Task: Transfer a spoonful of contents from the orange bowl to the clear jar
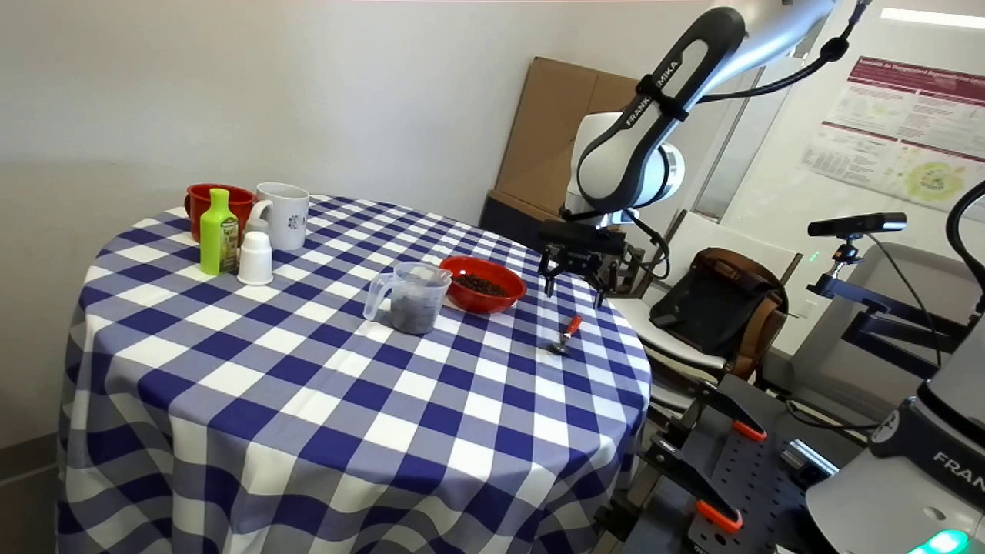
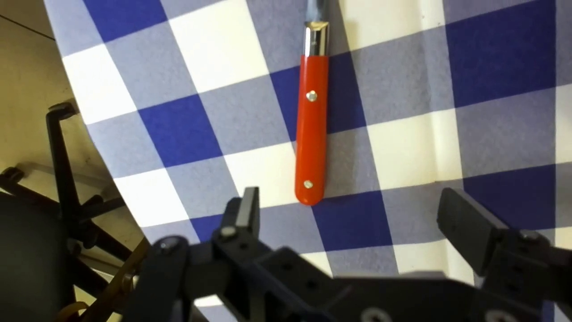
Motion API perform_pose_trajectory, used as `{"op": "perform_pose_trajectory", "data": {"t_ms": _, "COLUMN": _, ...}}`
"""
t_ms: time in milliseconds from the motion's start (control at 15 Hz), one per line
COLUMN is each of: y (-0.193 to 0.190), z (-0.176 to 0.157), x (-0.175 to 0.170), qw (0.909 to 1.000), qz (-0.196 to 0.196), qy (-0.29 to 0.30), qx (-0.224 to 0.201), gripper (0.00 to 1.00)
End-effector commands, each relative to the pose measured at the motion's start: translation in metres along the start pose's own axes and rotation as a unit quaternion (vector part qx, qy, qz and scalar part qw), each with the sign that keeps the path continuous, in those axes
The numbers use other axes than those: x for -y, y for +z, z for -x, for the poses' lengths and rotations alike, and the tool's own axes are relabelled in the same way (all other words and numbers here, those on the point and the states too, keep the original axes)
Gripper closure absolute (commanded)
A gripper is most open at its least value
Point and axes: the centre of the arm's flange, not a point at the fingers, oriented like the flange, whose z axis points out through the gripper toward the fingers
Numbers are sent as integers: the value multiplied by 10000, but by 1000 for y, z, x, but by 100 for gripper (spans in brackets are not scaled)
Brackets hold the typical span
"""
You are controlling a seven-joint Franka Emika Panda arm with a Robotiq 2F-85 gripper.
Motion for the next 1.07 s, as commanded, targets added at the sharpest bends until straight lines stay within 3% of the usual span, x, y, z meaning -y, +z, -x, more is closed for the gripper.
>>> {"op": "perform_pose_trajectory", "data": {"t_ms": 0, "y": 21, "z": -3, "x": 3, "qw": 10000, "qz": -5, "qy": -1, "qx": 51, "gripper": 0}}
{"op": "perform_pose_trajectory", "data": {"t_ms": 267, "y": 46, "z": 5, "x": -9, "qw": 9996, "qz": 169, "qy": 8, "qx": 225, "gripper": 18}}
{"op": "perform_pose_trajectory", "data": {"t_ms": 333, "y": 49, "z": 6, "x": -10, "qw": 9995, "qz": 187, "qy": 9, "qx": 249, "gripper": 37}}
{"op": "perform_pose_trajectory", "data": {"t_ms": 467, "y": 54, "z": 7, "x": -12, "qw": 9994, "qz": 212, "qy": -27, "qx": 289, "gripper": 44}}
{"op": "perform_pose_trajectory", "data": {"t_ms": 867, "y": 49, "z": 11, "x": -11, "qw": 9991, "qz": 188, "qy": -182, "qx": 342, "gripper": 89}}
{"op": "perform_pose_trajectory", "data": {"t_ms": 933, "y": 47, "z": 11, "x": -11, "qw": 9990, "qz": 170, "qy": -200, "qx": 352, "gripper": 49}}
{"op": "perform_pose_trajectory", "data": {"t_ms": 1000, "y": 46, "z": 12, "x": -11, "qw": 9989, "qz": 155, "qy": -234, "qx": 366, "gripper": 50}}
